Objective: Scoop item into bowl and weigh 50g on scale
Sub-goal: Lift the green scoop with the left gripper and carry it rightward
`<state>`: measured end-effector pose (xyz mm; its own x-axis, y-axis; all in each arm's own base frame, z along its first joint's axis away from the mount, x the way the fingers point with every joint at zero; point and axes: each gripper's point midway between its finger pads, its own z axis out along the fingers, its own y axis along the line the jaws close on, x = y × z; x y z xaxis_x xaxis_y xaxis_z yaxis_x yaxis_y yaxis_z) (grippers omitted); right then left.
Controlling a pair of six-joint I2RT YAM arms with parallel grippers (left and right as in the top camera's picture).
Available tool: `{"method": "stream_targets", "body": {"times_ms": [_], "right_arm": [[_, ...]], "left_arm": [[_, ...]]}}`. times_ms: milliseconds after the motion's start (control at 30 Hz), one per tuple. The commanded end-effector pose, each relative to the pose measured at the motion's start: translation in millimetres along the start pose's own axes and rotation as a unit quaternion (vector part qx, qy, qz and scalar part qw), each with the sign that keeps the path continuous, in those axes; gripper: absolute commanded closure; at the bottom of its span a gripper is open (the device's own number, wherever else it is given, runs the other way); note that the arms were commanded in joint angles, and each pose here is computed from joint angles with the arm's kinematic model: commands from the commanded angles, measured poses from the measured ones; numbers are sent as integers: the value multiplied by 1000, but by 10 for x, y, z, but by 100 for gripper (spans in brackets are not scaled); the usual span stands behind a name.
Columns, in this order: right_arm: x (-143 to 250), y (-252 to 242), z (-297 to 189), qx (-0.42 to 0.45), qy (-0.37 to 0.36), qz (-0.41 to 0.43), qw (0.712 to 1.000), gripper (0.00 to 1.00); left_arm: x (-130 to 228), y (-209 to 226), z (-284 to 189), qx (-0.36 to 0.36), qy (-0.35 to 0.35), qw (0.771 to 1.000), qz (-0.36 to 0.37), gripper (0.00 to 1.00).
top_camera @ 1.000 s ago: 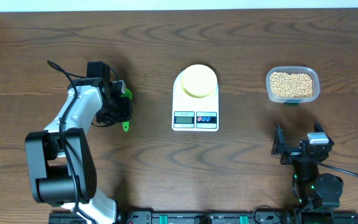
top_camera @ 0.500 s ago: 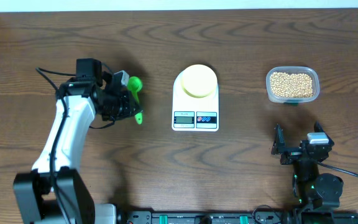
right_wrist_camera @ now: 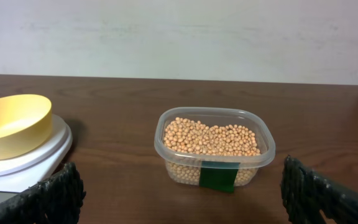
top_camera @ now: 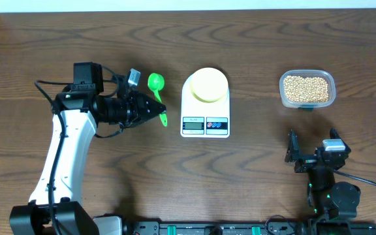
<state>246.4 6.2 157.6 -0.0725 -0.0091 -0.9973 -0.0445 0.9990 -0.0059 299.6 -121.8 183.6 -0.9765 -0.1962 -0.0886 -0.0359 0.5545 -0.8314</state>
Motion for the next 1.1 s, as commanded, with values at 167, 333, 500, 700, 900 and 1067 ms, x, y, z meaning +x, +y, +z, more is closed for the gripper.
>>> {"method": "stream_targets", "body": {"times_ms": [167,333,500,700,900,1067], "right_arm": [[21,-27,1,7,3,5,1000,1],[21,-27,1,7,3,5,1000,1],[21,-27,1,7,3,5,1000,1],[21,-27,1,7,3,5,1000,1],[21,-27,1,7,3,5,1000,1],[21,-27,1,7,3,5,1000,1]], "left_arm": [[101,-82,-5,28,16,999,-34,79],[101,-81,-5,28,16,999,-33,79],[108,-81,-5,28,17,999,-36,79],[210,-83,-9,29,35,997,-61,79],[319,-72,-16,25,53,994,-89,79],[463,-158,49,33,82,993,-78,80]]}}
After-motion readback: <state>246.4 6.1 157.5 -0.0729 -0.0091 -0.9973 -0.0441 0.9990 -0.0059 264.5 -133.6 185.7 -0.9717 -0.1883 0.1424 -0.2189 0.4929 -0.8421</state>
